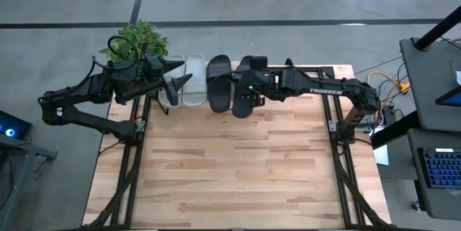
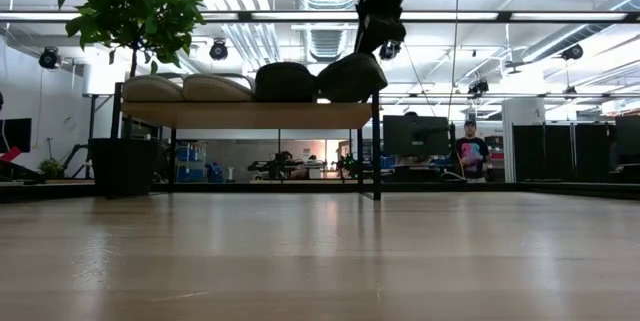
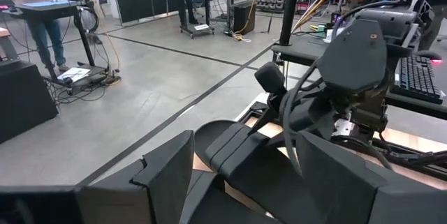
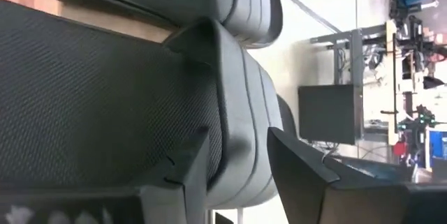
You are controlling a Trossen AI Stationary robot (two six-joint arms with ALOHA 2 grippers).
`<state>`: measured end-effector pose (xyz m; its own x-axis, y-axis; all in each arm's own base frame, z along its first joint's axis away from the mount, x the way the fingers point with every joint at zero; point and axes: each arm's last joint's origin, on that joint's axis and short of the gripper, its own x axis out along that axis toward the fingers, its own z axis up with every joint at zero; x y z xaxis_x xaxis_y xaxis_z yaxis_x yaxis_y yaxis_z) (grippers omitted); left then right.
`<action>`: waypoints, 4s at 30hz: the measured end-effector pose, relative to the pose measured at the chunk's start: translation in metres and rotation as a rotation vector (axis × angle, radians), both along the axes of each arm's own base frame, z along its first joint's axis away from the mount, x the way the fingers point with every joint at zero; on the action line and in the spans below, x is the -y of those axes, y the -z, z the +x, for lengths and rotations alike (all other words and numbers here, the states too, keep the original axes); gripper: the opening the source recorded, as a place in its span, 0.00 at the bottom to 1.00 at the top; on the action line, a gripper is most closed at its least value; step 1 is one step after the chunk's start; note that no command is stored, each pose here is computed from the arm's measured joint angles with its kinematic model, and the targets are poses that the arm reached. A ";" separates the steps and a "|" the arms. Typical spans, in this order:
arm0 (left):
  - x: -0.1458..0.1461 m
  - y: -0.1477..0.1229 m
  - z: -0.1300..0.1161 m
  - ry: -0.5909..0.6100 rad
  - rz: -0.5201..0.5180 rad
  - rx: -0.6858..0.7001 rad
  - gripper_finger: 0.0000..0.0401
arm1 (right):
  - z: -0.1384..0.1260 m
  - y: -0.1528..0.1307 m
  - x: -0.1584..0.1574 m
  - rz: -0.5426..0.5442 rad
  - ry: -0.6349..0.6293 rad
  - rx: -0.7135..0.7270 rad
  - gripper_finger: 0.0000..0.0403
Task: Pick and place slides into the shelf
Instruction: Adjust the right black slipper on the shelf
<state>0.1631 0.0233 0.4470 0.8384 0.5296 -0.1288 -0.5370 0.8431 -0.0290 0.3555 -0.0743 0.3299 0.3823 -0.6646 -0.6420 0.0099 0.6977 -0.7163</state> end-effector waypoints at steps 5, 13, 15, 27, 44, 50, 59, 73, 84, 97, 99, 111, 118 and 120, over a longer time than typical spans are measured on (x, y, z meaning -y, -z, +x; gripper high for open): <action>0.000 0.000 0.000 0.000 0.000 0.000 0.59 | -0.001 0.001 0.007 0.005 0.025 0.010 0.26; 0.000 0.000 0.000 0.000 0.001 -0.001 0.59 | -0.001 0.001 0.009 0.026 0.050 0.048 0.04; 0.000 0.000 0.000 0.000 0.001 -0.001 0.59 | 0.000 0.000 0.009 0.035 0.066 0.078 0.04; 0.000 0.000 0.000 0.000 0.001 -0.001 0.59 | 0.007 -0.005 0.010 0.149 0.127 0.284 0.03; 0.000 0.000 0.000 0.000 0.002 -0.001 0.59 | -0.005 -0.019 0.021 0.264 0.153 0.429 0.03; 0.000 0.000 0.000 0.000 0.002 -0.002 0.59 | -0.017 -0.032 0.017 0.270 0.159 0.450 0.03; 0.000 0.000 0.000 0.000 0.002 -0.002 0.59 | -0.020 -0.037 0.019 0.287 0.197 0.516 0.03; 0.000 0.000 0.000 0.000 0.001 -0.001 0.59 | -0.016 -0.044 0.025 0.334 0.295 0.721 0.03; 0.000 0.000 0.000 0.000 0.002 -0.002 0.59 | -0.020 -0.038 0.024 0.387 0.302 0.663 0.03; 0.000 0.000 0.000 0.001 0.002 -0.002 0.59 | -0.028 -0.035 0.022 0.376 0.346 0.605 0.03; 0.000 0.000 0.000 0.000 0.002 -0.002 0.59 | -0.027 -0.036 0.022 0.365 0.349 0.621 0.03; 0.000 0.000 0.000 0.000 0.001 -0.002 0.59 | -0.016 -0.045 0.026 0.355 0.351 0.866 0.03; 0.000 0.000 0.000 0.000 0.001 -0.002 0.59 | -0.011 -0.028 0.033 0.379 0.380 0.968 0.03; 0.000 0.000 0.000 0.000 0.001 -0.003 0.59 | -0.011 -0.018 0.035 0.377 0.384 0.978 0.03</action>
